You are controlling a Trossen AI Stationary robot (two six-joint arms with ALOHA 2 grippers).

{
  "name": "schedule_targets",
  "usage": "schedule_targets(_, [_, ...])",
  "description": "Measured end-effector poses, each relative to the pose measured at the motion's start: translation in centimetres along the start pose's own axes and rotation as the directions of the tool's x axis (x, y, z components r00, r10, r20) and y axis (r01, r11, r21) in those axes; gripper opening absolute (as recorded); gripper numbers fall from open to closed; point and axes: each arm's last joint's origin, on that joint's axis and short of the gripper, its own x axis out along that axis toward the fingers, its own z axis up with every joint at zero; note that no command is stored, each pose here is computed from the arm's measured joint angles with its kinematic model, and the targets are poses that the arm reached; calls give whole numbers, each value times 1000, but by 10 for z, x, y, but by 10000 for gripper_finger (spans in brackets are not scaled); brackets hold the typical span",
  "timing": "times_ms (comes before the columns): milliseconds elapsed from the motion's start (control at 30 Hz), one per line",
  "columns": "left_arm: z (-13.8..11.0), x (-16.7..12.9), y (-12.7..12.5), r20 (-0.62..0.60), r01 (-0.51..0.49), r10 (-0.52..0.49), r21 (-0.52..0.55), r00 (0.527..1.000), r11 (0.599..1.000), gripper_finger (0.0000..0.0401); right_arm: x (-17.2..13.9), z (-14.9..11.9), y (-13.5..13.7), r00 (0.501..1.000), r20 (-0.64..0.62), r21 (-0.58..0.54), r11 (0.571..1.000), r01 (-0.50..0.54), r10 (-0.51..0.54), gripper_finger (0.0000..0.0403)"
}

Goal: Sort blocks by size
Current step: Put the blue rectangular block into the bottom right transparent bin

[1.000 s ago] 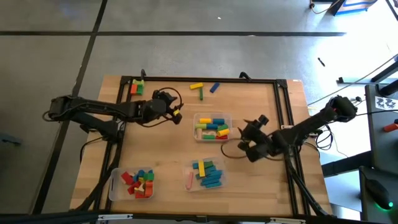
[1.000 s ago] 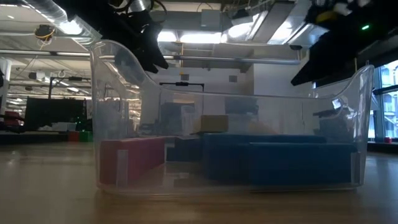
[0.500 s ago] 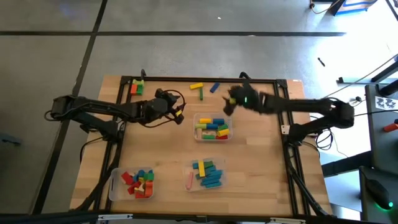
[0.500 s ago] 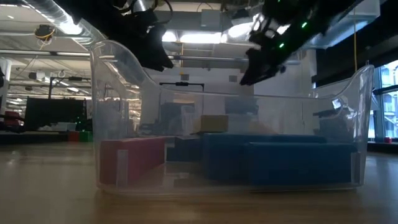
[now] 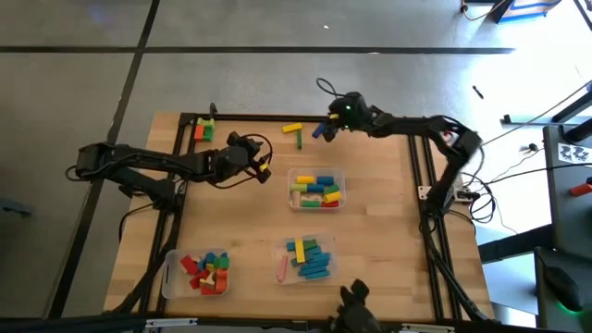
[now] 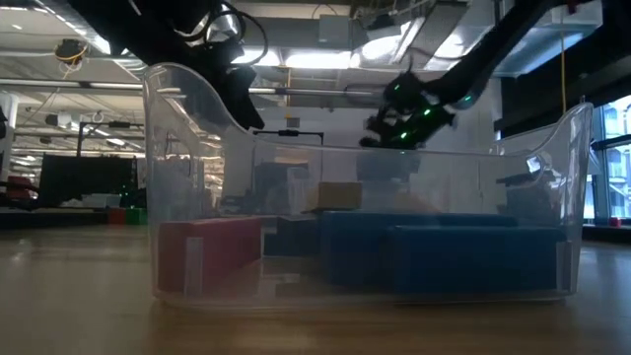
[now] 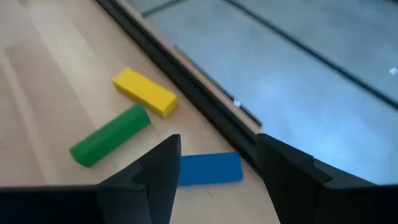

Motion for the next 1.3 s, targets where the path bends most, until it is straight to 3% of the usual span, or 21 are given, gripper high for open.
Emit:
schedule_targets(233, [0,0,0,0,0,0,44,1000,999,210,47,-1,-3,981,-193,7,1000,0,1,209])
schedule_targets(567, [-2,-3,-4,-11,18,-17,111,1000,994,210,68,-9,-5,942,-335,23,999,36,-26,209])
schedule_targets(833, [-6,-6,-9,-32,40,-36,162,999,986,210,58,-15,-5,887,-459,-9,999,50,-49,209])
schedule_targets(1167, [-6,-11,-15,-24,67,-64,201,998,977,210,11,-19,12,722,-686,-103,994,20,-86,209])
schedule_targets(1300, [-6,-13,-17,-23,76,-73,220,997,973,210,-11,-8,20,714,-693,-165,986,-23,-99,209])
